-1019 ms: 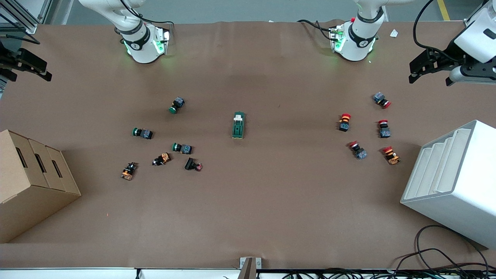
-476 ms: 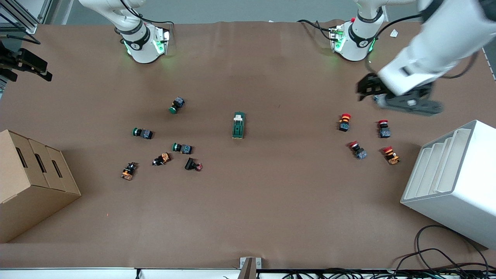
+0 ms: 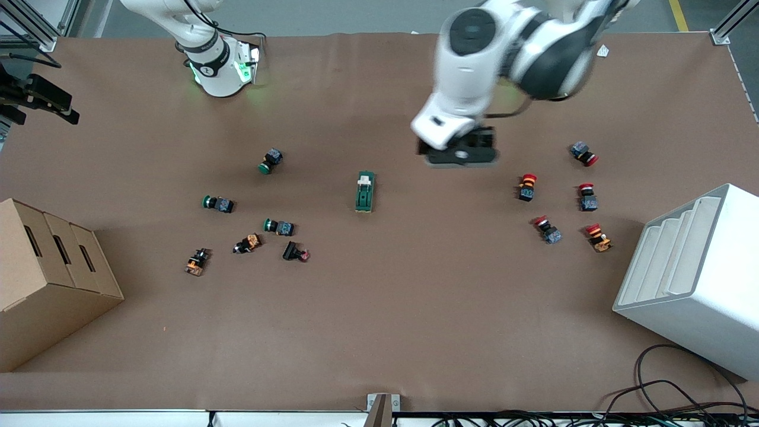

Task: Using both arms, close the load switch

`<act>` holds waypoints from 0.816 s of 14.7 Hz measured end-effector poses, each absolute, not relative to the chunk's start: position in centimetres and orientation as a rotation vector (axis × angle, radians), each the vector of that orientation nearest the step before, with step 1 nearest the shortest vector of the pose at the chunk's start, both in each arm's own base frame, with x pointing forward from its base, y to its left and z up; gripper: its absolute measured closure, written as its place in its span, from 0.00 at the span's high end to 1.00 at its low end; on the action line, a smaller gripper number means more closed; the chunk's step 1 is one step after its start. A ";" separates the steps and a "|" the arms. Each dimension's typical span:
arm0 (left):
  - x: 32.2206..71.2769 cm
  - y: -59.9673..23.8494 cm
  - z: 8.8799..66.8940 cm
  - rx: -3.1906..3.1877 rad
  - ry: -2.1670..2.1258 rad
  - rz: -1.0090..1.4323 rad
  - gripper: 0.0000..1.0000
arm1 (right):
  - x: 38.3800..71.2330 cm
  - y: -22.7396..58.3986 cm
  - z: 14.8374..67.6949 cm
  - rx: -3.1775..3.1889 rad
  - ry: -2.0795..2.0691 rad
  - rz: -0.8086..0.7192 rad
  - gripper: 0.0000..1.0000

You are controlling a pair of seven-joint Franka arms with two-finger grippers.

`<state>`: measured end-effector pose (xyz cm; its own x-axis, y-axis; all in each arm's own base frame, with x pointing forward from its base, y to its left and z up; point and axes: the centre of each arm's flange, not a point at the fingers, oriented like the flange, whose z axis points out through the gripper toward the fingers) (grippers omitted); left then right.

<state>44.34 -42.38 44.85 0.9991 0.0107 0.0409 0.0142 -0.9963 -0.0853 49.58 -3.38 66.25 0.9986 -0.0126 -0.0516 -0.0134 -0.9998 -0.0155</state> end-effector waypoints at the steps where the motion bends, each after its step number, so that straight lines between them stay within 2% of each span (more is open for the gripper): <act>1: 42.9 -44.8 42.9 -3.035 -0.049 -0.093 1.00 | 49.6 -3.5 66.3 -3.125 0.024 0.078 1.00; 4: 38.6 -50.3 36.4 -2.949 -0.066 -0.221 1.00 | 49.8 -5.0 66.1 -3.124 0.073 0.081 1.00; 7: 34.1 -54.5 29.9 -2.904 -0.102 -0.355 1.00 | 51.1 -5.9 63.9 -3.120 0.099 0.145 1.00; 12: 27.7 -58.6 22.0 -2.874 -0.181 -0.763 0.98 | 54.0 -6.3 59.8 -3.114 0.109 0.250 1.00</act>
